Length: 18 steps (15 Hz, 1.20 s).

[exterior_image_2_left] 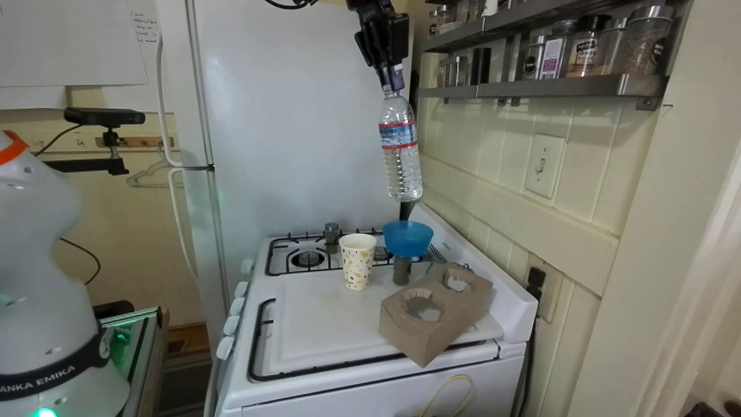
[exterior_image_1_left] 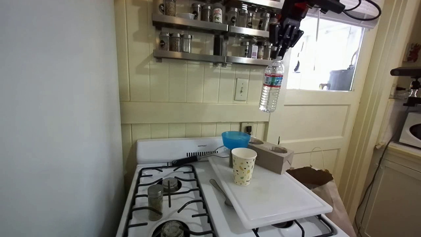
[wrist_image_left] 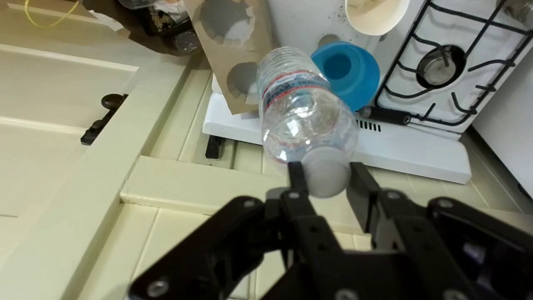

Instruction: Put the water bottle inside the bowl

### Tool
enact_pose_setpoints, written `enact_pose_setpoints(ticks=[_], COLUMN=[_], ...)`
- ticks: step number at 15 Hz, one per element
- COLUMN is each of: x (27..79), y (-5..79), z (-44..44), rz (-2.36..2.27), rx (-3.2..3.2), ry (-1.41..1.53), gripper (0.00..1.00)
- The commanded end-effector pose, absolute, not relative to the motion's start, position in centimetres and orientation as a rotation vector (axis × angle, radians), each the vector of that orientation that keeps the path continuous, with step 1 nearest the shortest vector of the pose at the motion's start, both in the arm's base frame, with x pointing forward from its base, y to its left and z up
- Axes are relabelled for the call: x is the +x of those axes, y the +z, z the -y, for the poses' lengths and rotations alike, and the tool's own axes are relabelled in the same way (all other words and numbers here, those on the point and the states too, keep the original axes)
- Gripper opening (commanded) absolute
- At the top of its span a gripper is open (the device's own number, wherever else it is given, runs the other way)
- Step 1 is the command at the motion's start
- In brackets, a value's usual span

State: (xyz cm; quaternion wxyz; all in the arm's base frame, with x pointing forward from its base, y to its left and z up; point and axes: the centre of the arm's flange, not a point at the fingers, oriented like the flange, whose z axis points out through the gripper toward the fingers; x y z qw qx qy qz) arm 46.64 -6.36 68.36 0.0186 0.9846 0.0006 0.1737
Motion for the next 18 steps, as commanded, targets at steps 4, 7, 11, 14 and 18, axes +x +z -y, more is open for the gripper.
enact_pose_setpoints(ticks=[4,7,11,14,18], x=[47.8,50.6,54.3,56.1,56.2], y=[67.7,66.8,66.3,66.3,66.6], z=[6.2,5.8,5.3,4.0,2.0], rz=[0.005,0.016,0.026,0.017,0.025], rx=[3.085,3.134,3.201,3.209,3.200], ry=[0.497,0.519,0.539,0.512,0.503], gripper=[0.08,0.08,0.08,0.08,0.08])
